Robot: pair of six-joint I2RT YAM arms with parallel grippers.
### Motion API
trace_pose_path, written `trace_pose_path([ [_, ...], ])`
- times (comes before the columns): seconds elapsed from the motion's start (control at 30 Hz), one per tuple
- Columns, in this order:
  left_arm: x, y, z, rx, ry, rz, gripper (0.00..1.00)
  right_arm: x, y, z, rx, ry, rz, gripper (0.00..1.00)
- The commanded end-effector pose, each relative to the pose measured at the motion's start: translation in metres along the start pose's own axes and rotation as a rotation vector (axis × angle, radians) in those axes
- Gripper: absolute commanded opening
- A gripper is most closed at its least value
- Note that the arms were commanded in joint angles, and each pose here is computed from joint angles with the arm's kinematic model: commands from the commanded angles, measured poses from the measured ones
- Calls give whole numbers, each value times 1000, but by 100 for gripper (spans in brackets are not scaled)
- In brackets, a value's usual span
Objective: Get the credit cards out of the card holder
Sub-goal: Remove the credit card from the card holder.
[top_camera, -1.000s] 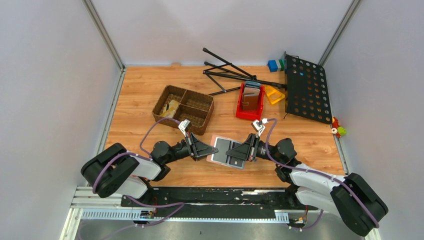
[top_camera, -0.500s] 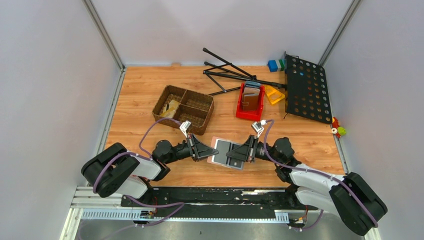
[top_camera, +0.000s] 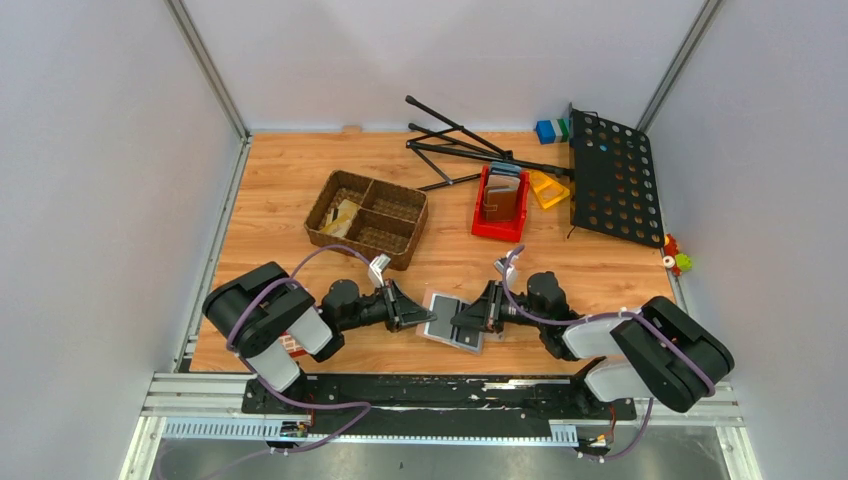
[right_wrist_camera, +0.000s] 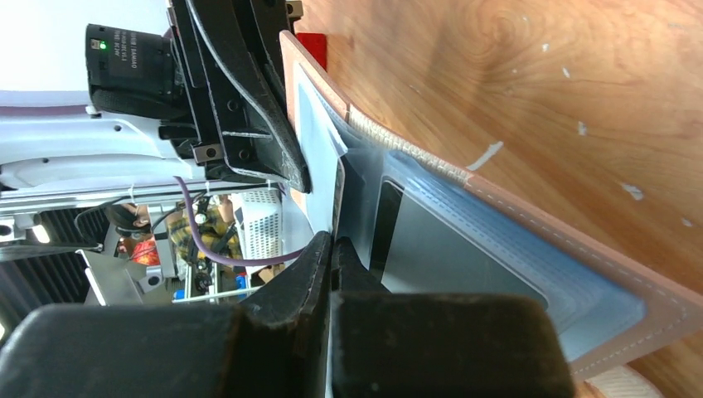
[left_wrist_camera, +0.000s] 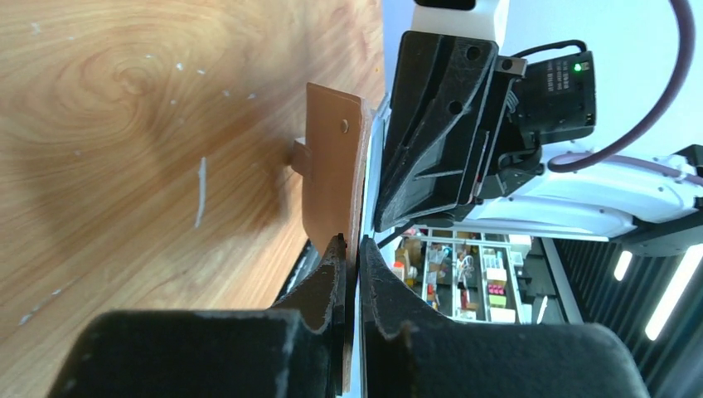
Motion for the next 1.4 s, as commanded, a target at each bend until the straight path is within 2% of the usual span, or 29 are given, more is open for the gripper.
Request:
trace_pose_path([
  [0.0,4,1,-3,-19,83,29,8,-3,5,-6,4,-59,12,0],
  [0.13,14,5,-4,-18,64,21,8,-11,6,-4,28,-57,87,0],
  [0.23,22,8,-5,-4,34,15,2,-13,6,-5,27,-63,110,0],
  [0.3,25,8,-5,-2,35,4,2,-14,5,-5,32,-66,126,0],
  [0.5,11,6,-5,-20,65,56,9,-22,1,-4,39,-47,154,0],
  [0.63,8,6,-4,-13,50,67,0,-24,-1,-3,45,-38,145,0],
  [0.77,4,5,-4,-12,52,84,5,-24,-3,-4,42,-33,144,0],
  [0.9,-5,4,-3,-3,53,117,0,-23,-6,-5,36,-35,131,0],
  [1.17,-28,0,0,14,46,201,0,-4,-11,-15,7,-77,36,0],
  [1.37,-45,-6,3,11,41,265,0,6,-18,-23,-16,-105,47,0],
])
Point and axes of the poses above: each gripper's point midway between its finger pads, its own y axis out along the fingers, its own x axis along the line the jaws close on, z = x × y, the point moved 10 cm from there along -y, back along the fingers, and after that the axes turned 13 degrees about -y, right-handed, at the moved point
